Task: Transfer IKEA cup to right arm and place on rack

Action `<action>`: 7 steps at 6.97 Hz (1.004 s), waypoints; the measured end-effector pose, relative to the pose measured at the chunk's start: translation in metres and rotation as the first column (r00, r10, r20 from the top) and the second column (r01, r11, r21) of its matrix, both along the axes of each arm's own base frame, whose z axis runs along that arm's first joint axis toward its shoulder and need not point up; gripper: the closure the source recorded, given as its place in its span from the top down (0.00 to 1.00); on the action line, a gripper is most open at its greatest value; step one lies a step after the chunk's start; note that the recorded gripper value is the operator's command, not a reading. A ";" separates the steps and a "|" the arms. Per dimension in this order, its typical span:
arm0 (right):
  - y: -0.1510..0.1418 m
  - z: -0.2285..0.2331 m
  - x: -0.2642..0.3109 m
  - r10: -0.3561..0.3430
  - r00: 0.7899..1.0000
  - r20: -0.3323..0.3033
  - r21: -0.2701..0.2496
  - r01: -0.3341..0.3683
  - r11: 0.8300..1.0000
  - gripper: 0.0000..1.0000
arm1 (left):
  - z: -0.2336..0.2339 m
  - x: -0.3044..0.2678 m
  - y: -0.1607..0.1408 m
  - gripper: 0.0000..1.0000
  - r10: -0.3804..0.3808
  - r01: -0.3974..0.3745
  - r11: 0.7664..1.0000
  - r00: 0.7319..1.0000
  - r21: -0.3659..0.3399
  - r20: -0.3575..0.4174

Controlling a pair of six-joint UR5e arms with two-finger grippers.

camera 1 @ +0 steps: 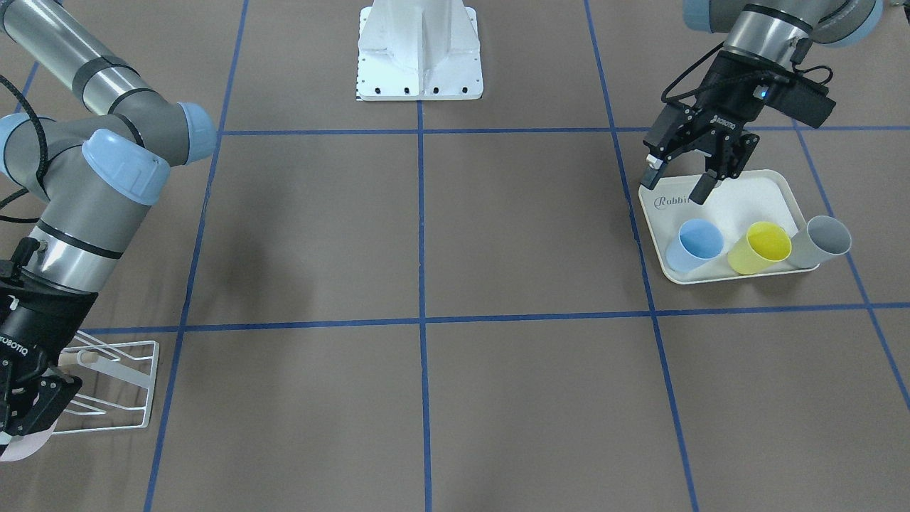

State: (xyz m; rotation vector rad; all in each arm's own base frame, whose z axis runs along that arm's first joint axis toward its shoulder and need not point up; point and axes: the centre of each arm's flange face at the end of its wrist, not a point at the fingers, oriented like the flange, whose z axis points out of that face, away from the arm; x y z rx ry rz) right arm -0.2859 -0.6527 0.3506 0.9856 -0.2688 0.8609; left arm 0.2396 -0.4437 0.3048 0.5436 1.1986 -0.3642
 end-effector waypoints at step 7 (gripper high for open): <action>0.018 0.044 0.000 0.033 0.999 0.010 -0.003 -0.033 0.999 0.00 | 0.043 -0.029 -0.005 1.00 0.086 -0.079 0.995 0.986 -0.058 0.140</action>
